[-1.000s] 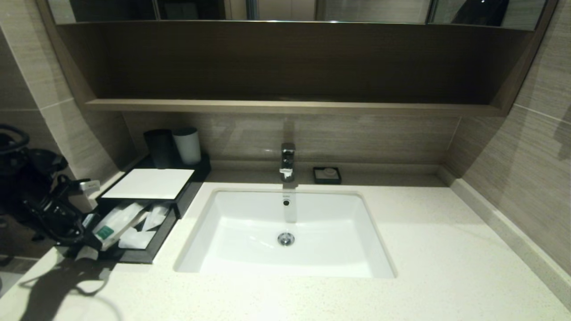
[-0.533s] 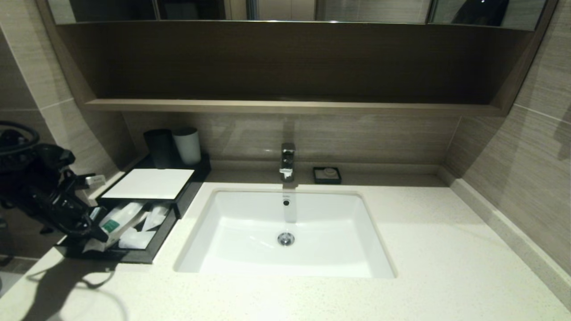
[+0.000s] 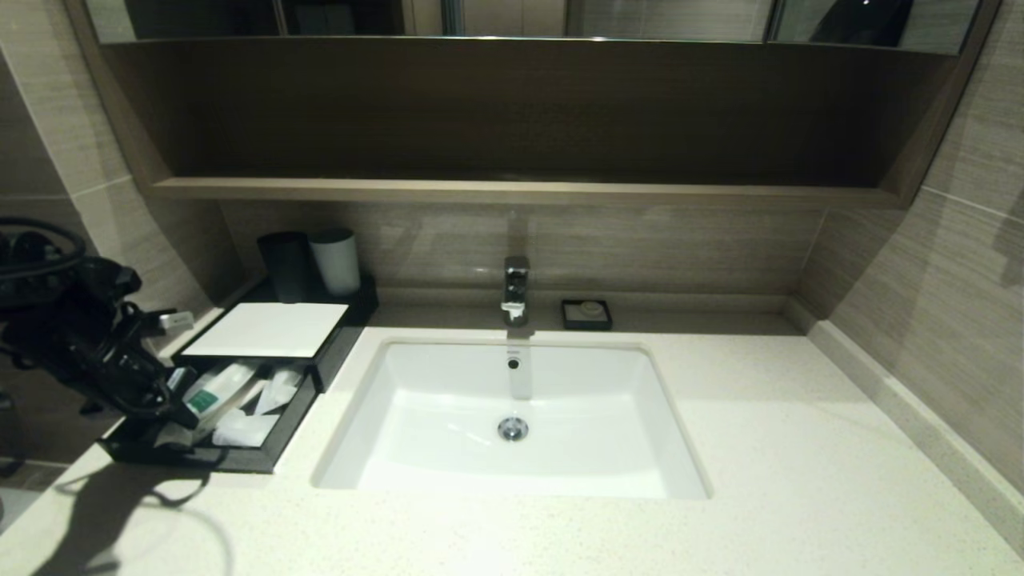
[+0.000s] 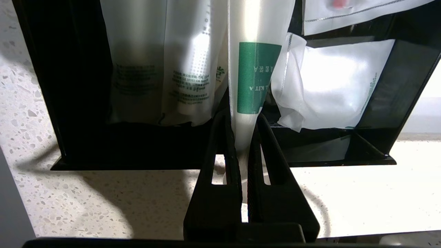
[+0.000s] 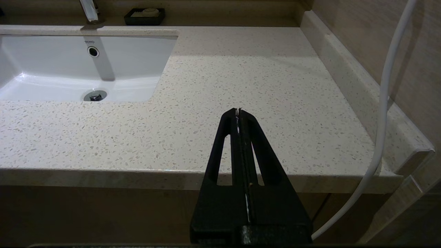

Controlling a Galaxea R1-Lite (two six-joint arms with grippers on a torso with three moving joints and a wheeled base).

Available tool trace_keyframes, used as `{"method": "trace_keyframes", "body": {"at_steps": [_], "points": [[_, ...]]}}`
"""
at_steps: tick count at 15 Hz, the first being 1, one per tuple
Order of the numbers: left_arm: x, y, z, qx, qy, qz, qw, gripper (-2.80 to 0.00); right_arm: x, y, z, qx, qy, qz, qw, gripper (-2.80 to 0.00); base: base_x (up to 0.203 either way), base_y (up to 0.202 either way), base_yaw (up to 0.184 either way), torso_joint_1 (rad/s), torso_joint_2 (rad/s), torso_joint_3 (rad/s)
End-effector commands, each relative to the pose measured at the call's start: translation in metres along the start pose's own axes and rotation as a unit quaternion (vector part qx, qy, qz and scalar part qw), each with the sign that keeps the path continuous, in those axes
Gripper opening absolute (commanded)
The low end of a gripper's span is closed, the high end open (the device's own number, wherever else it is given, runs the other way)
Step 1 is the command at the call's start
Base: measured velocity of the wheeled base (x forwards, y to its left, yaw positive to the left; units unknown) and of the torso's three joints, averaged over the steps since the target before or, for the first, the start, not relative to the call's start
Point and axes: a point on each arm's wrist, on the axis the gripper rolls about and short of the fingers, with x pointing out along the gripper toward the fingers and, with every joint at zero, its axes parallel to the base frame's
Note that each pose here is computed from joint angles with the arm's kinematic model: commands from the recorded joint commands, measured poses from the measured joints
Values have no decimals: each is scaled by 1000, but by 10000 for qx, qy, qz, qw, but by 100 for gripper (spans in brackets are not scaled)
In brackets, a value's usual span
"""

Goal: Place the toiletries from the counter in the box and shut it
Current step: Place the bathroom toiletry into the drawer

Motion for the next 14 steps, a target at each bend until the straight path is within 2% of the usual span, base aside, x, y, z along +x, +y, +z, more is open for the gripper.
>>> {"method": "trace_keyframes", "body": {"at_steps": [1, 7, 14], "points": [[2, 1, 2, 1, 20, -14, 10000, -280, 0, 0, 0, 0, 4, 2, 10000, -280, 0, 0, 0, 0, 0, 0], [13, 1, 8, 53, 65, -45, 10000, -280, 0, 0, 0, 0, 4, 2, 10000, -280, 0, 0, 0, 0, 0, 0], [17, 2, 17, -28, 9, -26, 10000, -280, 0, 0, 0, 0, 4, 2, 10000, -280, 0, 0, 0, 0, 0, 0]]}}
